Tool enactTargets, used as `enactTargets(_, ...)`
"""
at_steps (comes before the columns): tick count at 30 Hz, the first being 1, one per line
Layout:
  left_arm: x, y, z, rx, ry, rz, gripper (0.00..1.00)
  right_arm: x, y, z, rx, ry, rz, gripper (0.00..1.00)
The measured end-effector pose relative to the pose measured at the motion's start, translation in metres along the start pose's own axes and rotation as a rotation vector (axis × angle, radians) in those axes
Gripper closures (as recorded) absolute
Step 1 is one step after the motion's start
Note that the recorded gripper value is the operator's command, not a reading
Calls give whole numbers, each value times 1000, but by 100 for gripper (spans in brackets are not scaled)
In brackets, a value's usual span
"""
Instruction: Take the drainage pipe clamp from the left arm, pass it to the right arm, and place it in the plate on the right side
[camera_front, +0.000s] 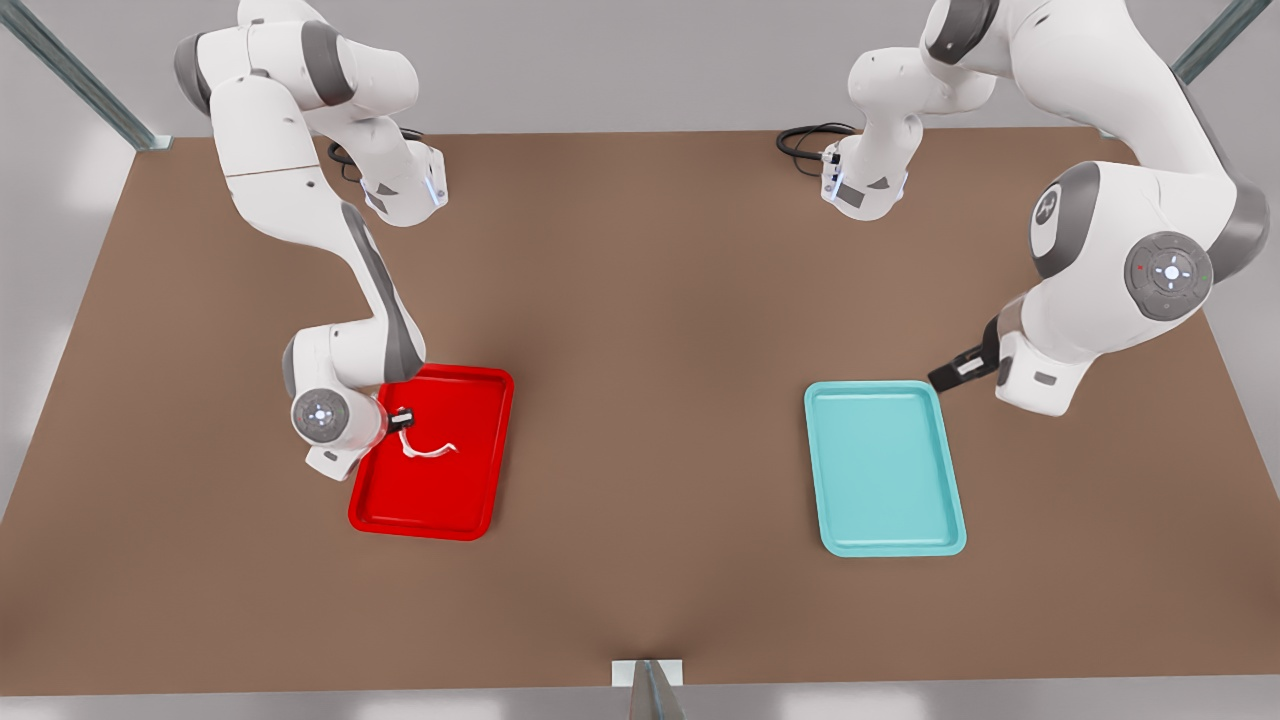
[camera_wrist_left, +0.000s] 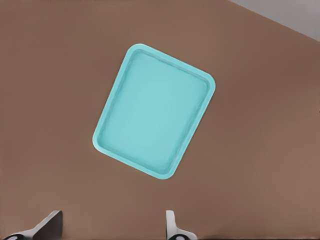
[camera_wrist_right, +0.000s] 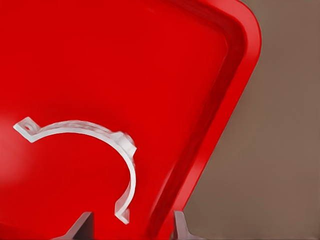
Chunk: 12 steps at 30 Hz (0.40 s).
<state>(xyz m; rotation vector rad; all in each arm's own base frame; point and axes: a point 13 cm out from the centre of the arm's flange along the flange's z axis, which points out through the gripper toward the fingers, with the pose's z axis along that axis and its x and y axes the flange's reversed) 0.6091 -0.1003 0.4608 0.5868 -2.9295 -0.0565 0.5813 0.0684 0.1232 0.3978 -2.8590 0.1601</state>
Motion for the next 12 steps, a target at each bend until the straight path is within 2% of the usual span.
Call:
enactTargets(3, 2, 0, 0, -4, 4, 128, 0, -13, 0, -28, -9, -38, -2, 0)
enactTargets(6, 2, 1, 0, -6, 8, 234, 0, -42, -2, -188, -21, -191, 27, 0)
enactTargets(8, 3, 1, 0, -7, 9, 296, 0, -7, -38, -267, -53, -234, 104, 0)
enactTargets(12, 4, 0, 1, -7, 12, 403, 0, 97, -79, -326, -120, -213, 214, 0)
